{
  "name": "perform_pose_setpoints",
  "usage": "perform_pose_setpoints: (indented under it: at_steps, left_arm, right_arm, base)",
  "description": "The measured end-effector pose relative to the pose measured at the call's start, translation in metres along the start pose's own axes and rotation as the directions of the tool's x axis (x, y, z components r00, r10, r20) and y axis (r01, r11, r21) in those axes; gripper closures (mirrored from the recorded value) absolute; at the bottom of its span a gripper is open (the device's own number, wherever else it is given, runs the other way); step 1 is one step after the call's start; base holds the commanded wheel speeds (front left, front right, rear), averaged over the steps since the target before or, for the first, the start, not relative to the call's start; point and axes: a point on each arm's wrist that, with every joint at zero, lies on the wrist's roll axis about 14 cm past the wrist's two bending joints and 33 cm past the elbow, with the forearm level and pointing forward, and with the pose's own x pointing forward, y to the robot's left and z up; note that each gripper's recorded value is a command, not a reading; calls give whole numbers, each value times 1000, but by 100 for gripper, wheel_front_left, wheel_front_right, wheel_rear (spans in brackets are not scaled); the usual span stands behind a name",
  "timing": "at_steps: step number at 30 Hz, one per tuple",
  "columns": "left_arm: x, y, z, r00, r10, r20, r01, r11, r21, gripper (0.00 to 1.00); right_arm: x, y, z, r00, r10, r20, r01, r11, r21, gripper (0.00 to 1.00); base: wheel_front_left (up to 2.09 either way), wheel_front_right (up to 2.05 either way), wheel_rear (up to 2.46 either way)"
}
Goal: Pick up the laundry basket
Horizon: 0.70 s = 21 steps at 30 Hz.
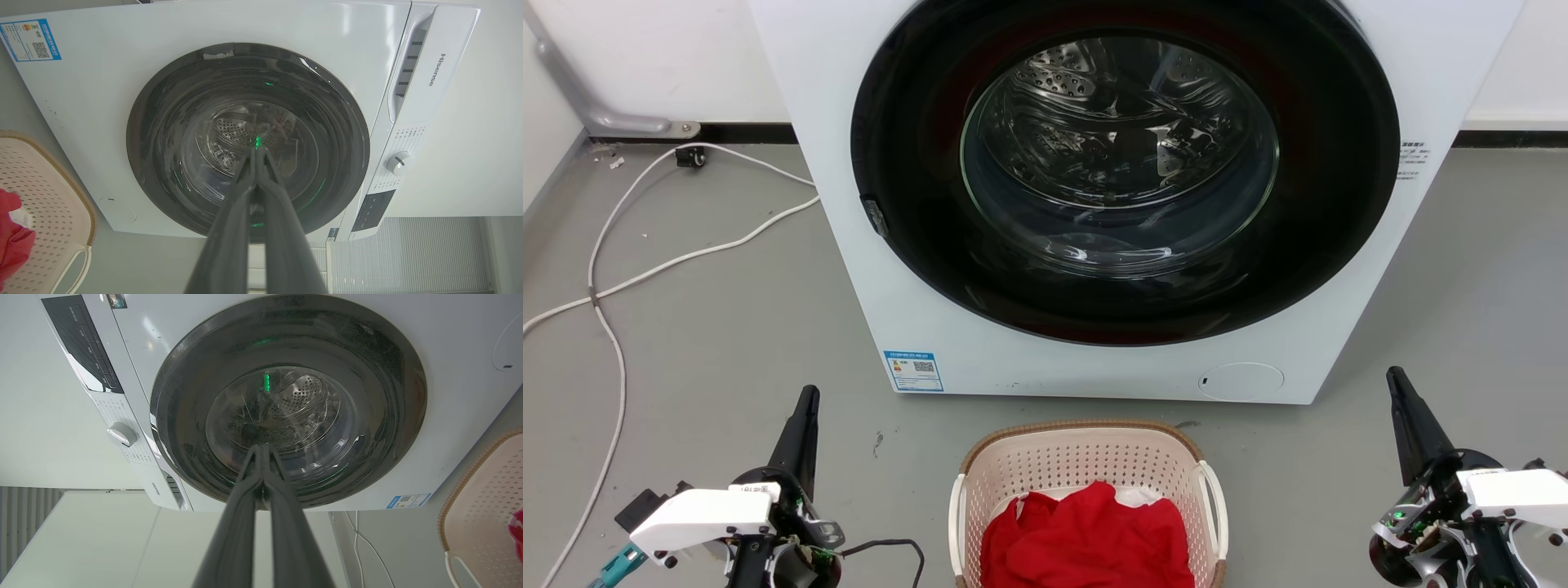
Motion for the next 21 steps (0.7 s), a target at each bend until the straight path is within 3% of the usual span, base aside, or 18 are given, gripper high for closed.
perform_pose_setpoints:
  at_steps: [21]
  left_arm:
    - [0,0,0,1000,0,0,0,1000,0,100]
  right_arm:
    - [0,0,0,1000,0,0,0,1000,1,100]
  base:
    - [0,0,0]
